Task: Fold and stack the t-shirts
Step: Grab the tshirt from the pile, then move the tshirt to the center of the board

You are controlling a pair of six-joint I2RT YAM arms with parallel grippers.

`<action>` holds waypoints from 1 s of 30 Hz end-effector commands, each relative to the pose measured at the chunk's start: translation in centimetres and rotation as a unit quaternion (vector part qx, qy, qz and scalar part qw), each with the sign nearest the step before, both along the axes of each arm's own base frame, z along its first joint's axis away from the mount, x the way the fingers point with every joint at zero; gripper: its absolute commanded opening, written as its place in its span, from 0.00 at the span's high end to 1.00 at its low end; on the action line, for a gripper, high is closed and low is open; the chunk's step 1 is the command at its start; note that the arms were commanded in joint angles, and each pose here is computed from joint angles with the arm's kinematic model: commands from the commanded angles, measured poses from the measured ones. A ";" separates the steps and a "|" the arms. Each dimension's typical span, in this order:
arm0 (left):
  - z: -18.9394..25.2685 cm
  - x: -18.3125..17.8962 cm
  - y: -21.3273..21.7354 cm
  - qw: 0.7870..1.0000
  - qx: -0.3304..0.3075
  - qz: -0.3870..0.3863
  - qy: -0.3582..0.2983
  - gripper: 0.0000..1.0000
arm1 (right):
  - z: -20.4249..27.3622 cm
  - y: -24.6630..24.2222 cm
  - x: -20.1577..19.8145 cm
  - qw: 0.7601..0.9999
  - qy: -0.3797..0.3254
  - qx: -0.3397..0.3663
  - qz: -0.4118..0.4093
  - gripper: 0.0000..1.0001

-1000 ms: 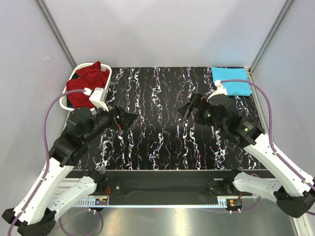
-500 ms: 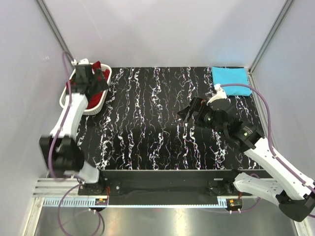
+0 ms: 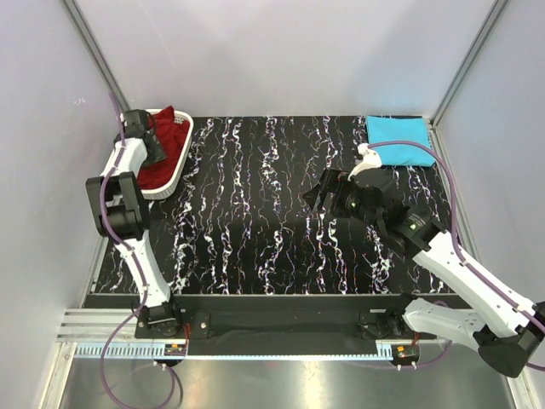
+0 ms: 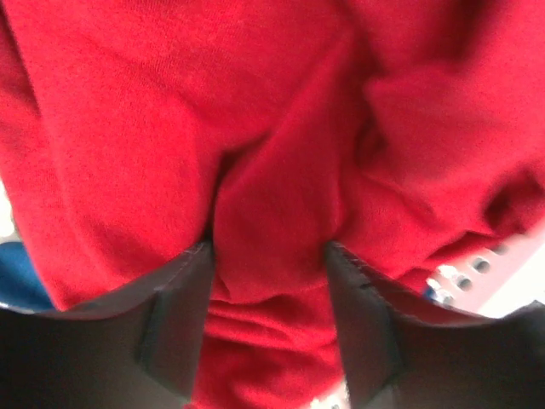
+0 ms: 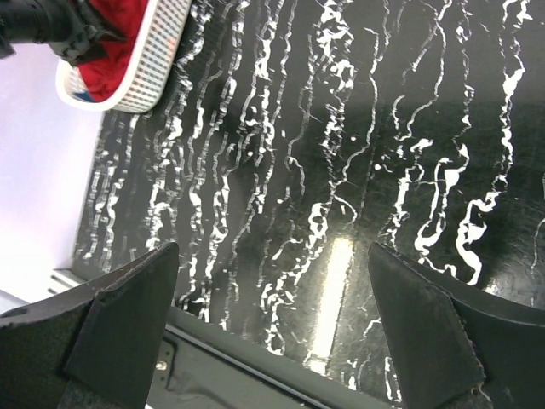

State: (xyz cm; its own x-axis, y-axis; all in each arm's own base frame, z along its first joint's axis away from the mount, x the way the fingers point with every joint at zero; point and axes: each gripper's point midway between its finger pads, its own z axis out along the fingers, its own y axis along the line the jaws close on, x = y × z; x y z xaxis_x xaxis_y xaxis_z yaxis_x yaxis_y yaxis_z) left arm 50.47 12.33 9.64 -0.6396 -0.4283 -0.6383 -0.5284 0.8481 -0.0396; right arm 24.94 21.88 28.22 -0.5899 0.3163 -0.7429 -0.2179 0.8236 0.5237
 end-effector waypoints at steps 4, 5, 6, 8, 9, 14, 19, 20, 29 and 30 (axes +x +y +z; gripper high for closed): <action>4.3 1.9 1.4 0.998 0.034 -0.029 -0.044 0.86 | -1.7 0.7 1.3 1.000 -0.002 -0.030 0.001 0.00; 7.1 2.4 1.2 0.996 0.044 -0.038 -0.072 0.94 | -2.3 1.1 1.5 0.999 0.005 -0.033 0.007 0.00; 8.8 2.8 0.2 0.993 0.053 -0.053 -0.086 0.96 | -2.3 1.4 1.6 0.999 0.006 -0.033 0.008 0.00; 14.3 3.0 -0.9 0.985 0.089 -0.079 -0.128 0.97 | -2.6 1.9 1.9 0.999 0.013 -0.037 0.015 0.00; 16.2 3.1 -2.3 0.980 0.102 -0.093 -0.143 0.97 | -2.1 2.2 1.9 0.999 0.010 -0.035 0.024 0.00; 27.0 1.1 -5.2 0.955 0.141 -0.099 -0.241 1.00 | -0.9 2.7 1.2 0.999 0.012 -0.011 0.037 0.00; 39.0 -4.6 -12.9 0.902 0.085 -0.166 -0.389 1.00 | -1.4 2.9 0.5 0.999 0.037 0.021 0.029 0.00; 42.1 -7.1 -14.0 0.883 0.069 -0.178 -0.428 1.00 | -1.6 2.7 0.5 0.999 0.040 0.020 0.024 0.00; 44.6 -18.4 -24.5 0.775 -0.187 -0.349 -0.492 1.00 | 1.1 0.2 0.1 0.999 0.020 0.027 -0.023 0.00; 42.9 -18.6 -25.4 0.777 -0.204 -0.360 -0.475 1.00 | 1.0 -0.1 0.0 0.999 0.021 0.029 -0.031 0.00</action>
State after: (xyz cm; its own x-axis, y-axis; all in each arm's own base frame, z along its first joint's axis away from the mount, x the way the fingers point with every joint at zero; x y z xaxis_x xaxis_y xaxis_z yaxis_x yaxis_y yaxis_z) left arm 31.19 -8.45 57.35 0.1043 -0.4084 -0.9068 0.3649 0.8639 -0.3471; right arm 25.05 23.08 25.58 -0.6716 0.3102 -0.6729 -0.1592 0.8265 0.5399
